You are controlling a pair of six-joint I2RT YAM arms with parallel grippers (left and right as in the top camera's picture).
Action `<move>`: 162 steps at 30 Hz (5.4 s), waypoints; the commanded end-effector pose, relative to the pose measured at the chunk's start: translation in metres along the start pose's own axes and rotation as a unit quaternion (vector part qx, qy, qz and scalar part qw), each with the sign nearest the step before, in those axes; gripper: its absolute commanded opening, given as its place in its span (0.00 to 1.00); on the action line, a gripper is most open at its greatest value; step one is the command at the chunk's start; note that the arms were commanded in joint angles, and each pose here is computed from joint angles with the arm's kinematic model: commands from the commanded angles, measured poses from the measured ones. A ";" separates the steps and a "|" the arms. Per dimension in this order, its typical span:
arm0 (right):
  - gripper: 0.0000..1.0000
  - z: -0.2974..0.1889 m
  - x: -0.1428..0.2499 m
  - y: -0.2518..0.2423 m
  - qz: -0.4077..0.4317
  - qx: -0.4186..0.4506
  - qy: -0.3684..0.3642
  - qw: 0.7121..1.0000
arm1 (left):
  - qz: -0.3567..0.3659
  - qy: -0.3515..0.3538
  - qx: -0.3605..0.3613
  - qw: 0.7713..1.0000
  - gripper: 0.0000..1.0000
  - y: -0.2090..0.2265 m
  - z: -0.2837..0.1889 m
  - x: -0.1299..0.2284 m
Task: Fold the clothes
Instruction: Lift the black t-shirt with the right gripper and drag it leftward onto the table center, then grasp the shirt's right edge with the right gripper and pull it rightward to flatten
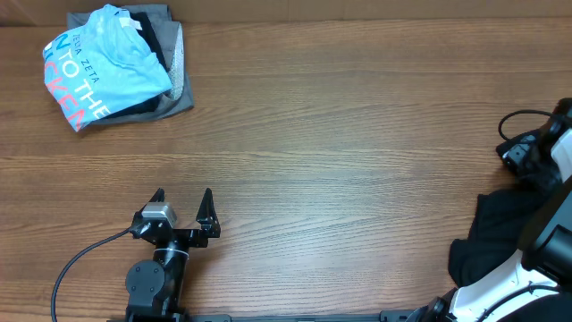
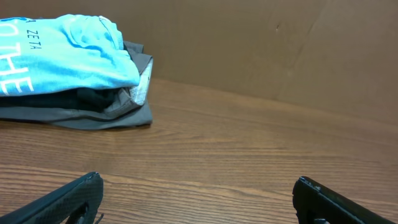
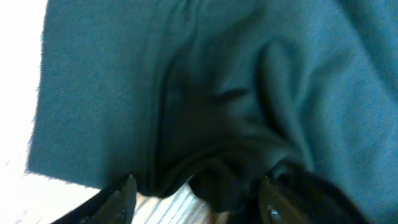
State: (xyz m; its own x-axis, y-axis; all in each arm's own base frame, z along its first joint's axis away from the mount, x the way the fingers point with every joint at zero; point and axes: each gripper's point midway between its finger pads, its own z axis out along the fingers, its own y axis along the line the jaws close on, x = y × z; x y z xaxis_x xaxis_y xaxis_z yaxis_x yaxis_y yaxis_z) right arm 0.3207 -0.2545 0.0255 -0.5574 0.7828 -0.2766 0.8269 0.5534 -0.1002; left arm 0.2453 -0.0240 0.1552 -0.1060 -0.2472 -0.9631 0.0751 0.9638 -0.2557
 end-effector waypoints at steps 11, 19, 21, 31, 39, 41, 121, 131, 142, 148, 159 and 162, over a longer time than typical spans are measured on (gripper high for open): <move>0.32 -0.002 -0.010 -0.006 0.016 0.002 -0.010 1.000 | 0.006 -0.001 0.008 1.000 1.00 -0.003 0.000 0.000; 0.04 -0.003 -0.009 -0.006 0.021 0.003 -0.008 1.000 | 0.006 -0.001 0.008 1.000 1.00 -0.003 0.000 0.000; 0.04 -0.003 -0.008 -0.007 0.023 0.003 -0.007 1.000 | 0.006 -0.001 0.008 1.000 1.00 -0.003 0.000 0.000; 0.04 -0.036 -0.016 0.049 0.014 -0.132 -0.006 0.991 | 0.006 -0.001 0.008 1.000 1.00 -0.003 0.000 0.000; 0.04 -0.095 0.009 0.137 -0.072 -0.239 -0.016 0.968 | 0.006 -0.001 0.008 1.000 1.00 -0.003 0.000 0.000; 0.04 -0.104 0.025 0.162 -0.104 -0.253 -0.014 0.962 | 0.006 -0.001 0.008 1.000 1.00 -0.003 0.000 0.000; 1.00 -0.067 0.026 0.002 0.180 -0.046 0.103 0.977 | 0.006 -0.001 0.008 1.000 1.00 -0.003 0.000 0.000; 0.98 -0.056 0.034 0.037 0.132 -0.060 0.080 0.986 | 0.006 -0.001 0.008 1.000 1.00 -0.003 0.000 0.000; 0.96 -0.026 0.045 0.035 0.126 -0.025 0.105 0.986 | 0.006 -0.001 0.008 1.000 1.00 -0.003 0.000 0.000; 0.90 -0.009 0.049 0.038 0.120 -0.018 0.117 0.986 | 0.006 -0.001 0.008 1.000 1.00 -0.003 0.000 0.000; 0.82 0.008 0.049 0.042 0.105 -0.021 0.115 0.988 | 0.006 -0.001 0.008 1.000 1.00 -0.003 0.000 0.000; 0.73 0.019 0.054 0.042 0.103 -0.017 0.124 0.987 | 0.006 -0.001 0.008 1.000 1.00 -0.003 0.000 0.000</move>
State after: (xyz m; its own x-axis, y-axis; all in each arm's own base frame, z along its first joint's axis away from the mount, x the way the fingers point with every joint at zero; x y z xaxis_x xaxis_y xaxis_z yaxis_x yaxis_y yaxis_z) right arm 0.3354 -0.1955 0.0067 -0.3694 0.9265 -0.0718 0.9287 0.3707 0.0066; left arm 0.2453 -0.0239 0.1553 -0.1056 -0.2473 -0.9632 0.0748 0.9639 -0.2557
